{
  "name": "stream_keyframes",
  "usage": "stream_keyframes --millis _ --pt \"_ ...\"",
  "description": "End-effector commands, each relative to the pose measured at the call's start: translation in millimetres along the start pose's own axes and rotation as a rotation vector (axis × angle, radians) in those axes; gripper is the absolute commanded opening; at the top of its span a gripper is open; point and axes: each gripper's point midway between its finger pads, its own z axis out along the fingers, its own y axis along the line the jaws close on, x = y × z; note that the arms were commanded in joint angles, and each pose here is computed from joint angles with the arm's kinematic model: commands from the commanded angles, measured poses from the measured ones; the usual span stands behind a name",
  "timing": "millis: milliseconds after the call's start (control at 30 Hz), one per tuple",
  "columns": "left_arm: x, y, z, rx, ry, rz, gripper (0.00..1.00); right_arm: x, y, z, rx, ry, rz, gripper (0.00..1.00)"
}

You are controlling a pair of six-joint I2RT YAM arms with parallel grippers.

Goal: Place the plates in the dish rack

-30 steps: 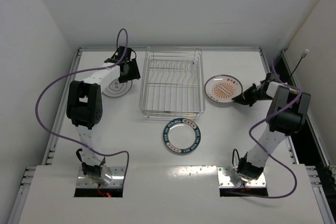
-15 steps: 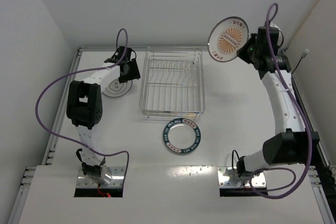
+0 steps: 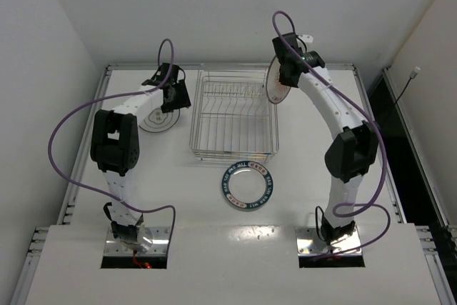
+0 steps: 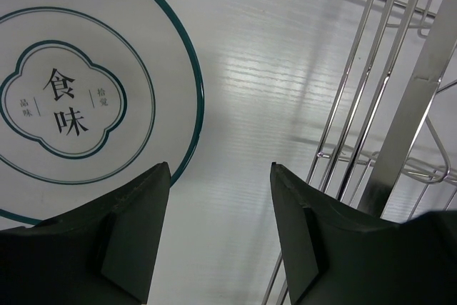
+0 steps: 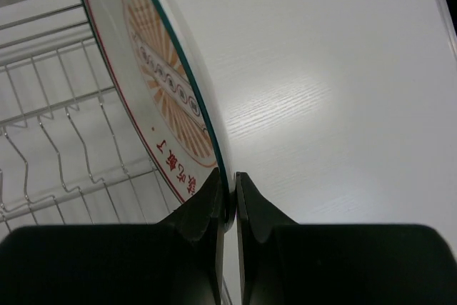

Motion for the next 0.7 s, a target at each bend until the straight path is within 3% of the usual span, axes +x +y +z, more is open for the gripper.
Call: stream_keyframes --millis 0,400,667 --pt "-31 -7 -23 0.03 -0.086 -0.024 0.55 -34 -6 -17 0.074 -0.118 0.032 0.0" --pt "-31 -7 -23 0.03 -0.086 -0.024 0.55 22 46 5 0.088 -0.007 -0.128 0.0" --pt "-29 -6 -23 0.027 -0.078 -0.023 0.55 50 53 4 0.059 0.06 -0.138 0.01"
